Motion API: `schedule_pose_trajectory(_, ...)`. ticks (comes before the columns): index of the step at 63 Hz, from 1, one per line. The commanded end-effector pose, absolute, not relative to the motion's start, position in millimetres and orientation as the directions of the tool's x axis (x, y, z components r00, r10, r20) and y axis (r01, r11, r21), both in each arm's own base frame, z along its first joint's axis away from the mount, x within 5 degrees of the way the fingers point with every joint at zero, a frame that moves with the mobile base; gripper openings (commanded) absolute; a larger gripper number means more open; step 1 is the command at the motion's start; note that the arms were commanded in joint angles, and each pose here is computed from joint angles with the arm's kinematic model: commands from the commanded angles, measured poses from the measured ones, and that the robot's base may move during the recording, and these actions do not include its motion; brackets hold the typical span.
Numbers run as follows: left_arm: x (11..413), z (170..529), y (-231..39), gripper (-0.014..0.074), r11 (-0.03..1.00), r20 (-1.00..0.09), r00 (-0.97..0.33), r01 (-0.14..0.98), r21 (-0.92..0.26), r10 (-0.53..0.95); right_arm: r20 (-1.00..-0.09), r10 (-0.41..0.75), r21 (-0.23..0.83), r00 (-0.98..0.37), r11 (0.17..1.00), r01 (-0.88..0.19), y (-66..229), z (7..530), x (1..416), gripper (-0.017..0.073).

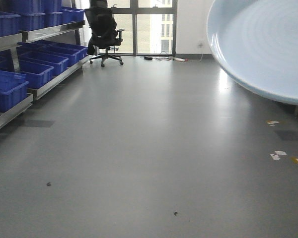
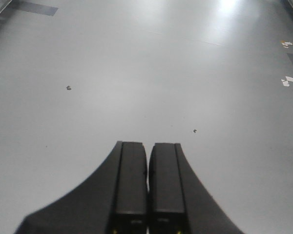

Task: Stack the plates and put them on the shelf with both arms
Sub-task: 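Drive the base away from the table holding the plates in the right gripper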

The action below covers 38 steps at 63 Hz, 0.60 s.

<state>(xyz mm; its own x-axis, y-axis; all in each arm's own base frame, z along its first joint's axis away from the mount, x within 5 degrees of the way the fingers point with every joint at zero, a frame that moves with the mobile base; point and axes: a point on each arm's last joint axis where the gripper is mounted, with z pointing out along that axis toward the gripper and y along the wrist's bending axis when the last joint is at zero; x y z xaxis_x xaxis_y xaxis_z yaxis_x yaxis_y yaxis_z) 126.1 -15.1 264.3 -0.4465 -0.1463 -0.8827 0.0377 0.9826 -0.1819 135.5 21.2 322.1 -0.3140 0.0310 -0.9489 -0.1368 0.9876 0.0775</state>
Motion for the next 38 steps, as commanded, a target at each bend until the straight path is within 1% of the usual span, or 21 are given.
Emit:
schedule_pose_trajectory(1, 130.3, 280.3, -16.4, 0.0088, 0.979, -0.921, -0.354, 0.058, -0.196, -0.163, -0.982, 0.049, 0.074, -0.184, 0.988, -0.135, 19.9, 342.2, 137.2, 0.0048)
schedule_pose_trajectory(38, 130.3, 280.3, -16.4, 0.0088, 0.979, -0.921, -0.354, 0.058, -0.196, -0.163, -0.982, 0.049, 0.074, -0.184, 0.988, -0.135, 19.9, 342.2, 137.2, 0.0048)
